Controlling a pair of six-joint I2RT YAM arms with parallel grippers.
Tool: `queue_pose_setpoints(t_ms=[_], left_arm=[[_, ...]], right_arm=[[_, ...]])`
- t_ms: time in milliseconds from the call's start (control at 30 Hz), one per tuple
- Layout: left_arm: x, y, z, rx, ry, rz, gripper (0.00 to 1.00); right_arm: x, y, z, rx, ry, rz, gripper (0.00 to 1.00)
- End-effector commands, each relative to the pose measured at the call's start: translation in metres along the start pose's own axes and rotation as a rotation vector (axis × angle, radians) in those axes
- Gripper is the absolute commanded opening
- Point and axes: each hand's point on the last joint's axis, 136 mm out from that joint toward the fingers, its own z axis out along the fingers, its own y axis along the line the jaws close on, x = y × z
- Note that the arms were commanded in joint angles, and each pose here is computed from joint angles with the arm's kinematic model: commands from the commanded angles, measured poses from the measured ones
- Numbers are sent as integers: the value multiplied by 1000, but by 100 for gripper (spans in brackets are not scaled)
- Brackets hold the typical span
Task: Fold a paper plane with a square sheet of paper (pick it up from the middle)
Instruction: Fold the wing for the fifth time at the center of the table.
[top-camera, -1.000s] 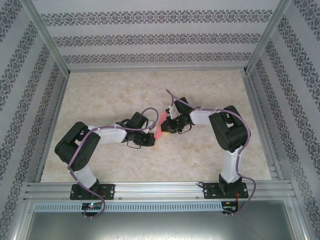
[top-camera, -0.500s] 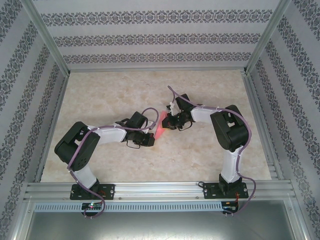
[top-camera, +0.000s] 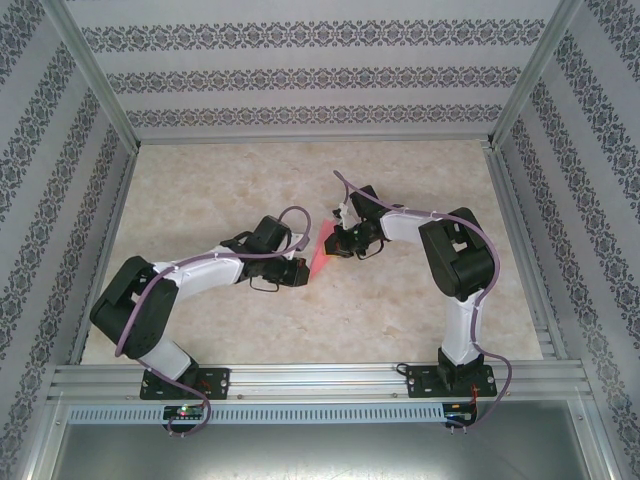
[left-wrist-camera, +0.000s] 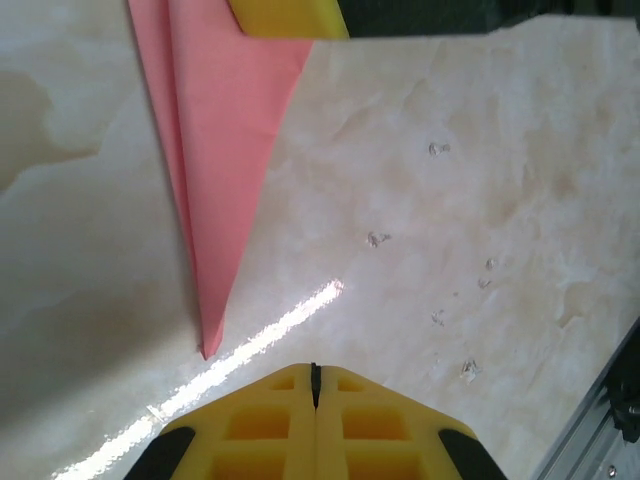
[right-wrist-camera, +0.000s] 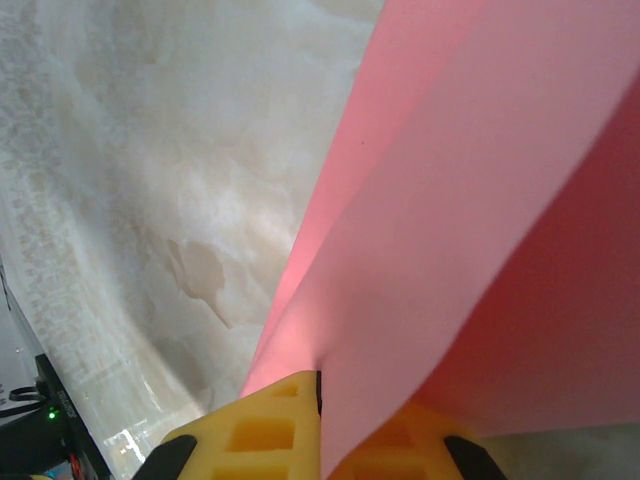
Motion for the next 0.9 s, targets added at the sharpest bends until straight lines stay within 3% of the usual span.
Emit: queue_pose_setpoints(t_ms=[0, 500, 733, 867], left_arm=[[-20, 8, 3, -16, -50, -32, 0], [-7, 18, 37, 19, 28, -56, 0], [27, 44, 46, -109, 130, -38, 0], [40, 59, 44, -171, 160, -43, 0]], right_arm=[[2, -2, 5, 18, 18, -20, 0], [4, 1, 5, 16, 26, -18, 0], [3, 6, 0, 10, 21, -27, 0], [-2, 9, -4, 2, 7, -34, 7]])
